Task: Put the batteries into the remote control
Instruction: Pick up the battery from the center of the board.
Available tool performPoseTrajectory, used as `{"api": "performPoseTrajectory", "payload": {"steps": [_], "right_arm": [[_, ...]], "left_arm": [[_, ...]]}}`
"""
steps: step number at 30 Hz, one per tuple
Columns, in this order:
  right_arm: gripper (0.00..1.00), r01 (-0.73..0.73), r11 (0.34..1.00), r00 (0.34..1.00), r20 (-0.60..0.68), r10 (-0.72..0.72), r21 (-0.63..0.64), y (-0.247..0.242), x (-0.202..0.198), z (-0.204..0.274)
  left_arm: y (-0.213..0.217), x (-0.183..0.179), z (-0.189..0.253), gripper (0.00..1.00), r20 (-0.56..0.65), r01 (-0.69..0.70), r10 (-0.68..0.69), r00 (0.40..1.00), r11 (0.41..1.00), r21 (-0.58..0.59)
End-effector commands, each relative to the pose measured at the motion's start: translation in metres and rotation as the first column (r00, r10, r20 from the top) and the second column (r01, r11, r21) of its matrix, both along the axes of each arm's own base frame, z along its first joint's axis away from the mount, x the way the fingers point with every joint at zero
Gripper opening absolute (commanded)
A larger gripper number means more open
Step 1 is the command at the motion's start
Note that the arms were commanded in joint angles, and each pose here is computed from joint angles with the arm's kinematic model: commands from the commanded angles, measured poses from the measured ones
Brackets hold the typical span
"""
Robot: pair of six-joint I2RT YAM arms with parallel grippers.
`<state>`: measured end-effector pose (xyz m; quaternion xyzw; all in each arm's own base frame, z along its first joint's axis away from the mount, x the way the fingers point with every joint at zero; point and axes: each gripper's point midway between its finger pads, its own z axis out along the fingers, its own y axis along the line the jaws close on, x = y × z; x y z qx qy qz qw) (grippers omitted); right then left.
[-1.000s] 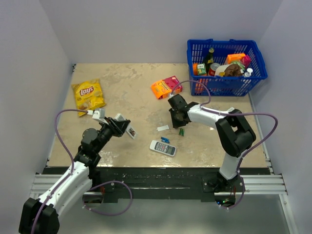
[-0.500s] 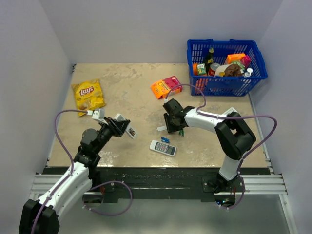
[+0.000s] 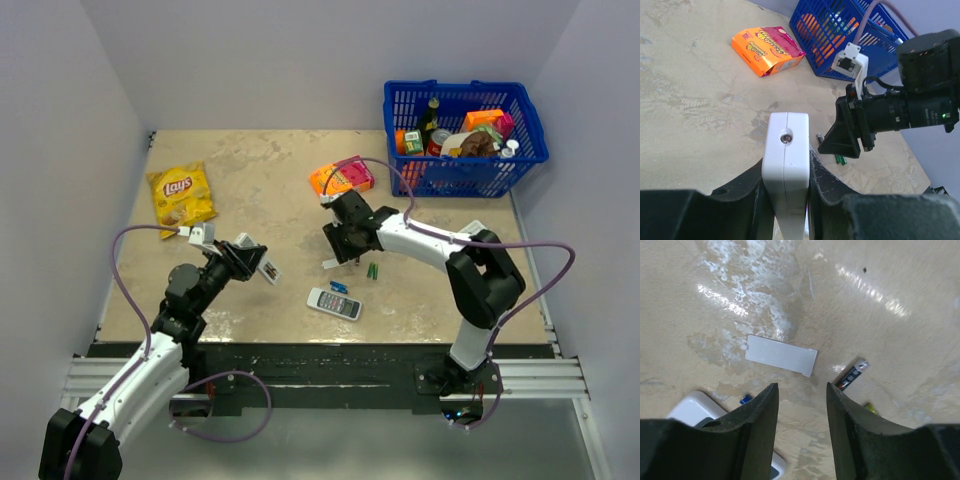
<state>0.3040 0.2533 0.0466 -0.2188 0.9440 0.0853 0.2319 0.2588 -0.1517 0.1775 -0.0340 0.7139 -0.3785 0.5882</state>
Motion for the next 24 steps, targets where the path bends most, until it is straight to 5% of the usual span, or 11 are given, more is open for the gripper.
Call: {"api": "performPoseTrajectory", "payload": {"steps": [1, 6, 12, 18, 24], "right_arm": [[0.48, -0.203, 0.972, 0.966, 0.137, 0.218, -0.115, -0.012, 0.02, 0.05], [0.54, -0.404, 0.852, 0.863, 0.17, 0.476, -0.334, -0.035, 0.034, 0.066], [0.59, -0.504, 0.72, 0.769, 0.132, 0.626, -0.477, -0.05, 0.051, 0.064], [0.61, -0.631, 0.558, 0.638, 0.048, 0.768, -0.539, -0.053, 0.051, 0.051], [0.62, -0.706, 0.468, 0.574, -0.042, 0.818, -0.531, -0.053, 0.051, 0.03]], "left_arm": [[0.002, 0.001, 0.007, 0.0, 0.044, -0.01, 0.01, 0.999, 1.0, 0.006], [0.002, 0.001, 0.007, 0.0, 0.045, -0.012, 0.012, 0.999, 1.0, 0.004], [0.002, 0.001, 0.008, 0.0, 0.049, -0.012, 0.012, 0.999, 1.0, 0.005], [0.002, 0.001, 0.008, 0.0, 0.048, -0.009, 0.009, 0.999, 1.0, 0.004], [0.001, 0.0, 0.009, 0.0, 0.05, -0.006, 0.006, 0.999, 1.0, 0.004]]}}
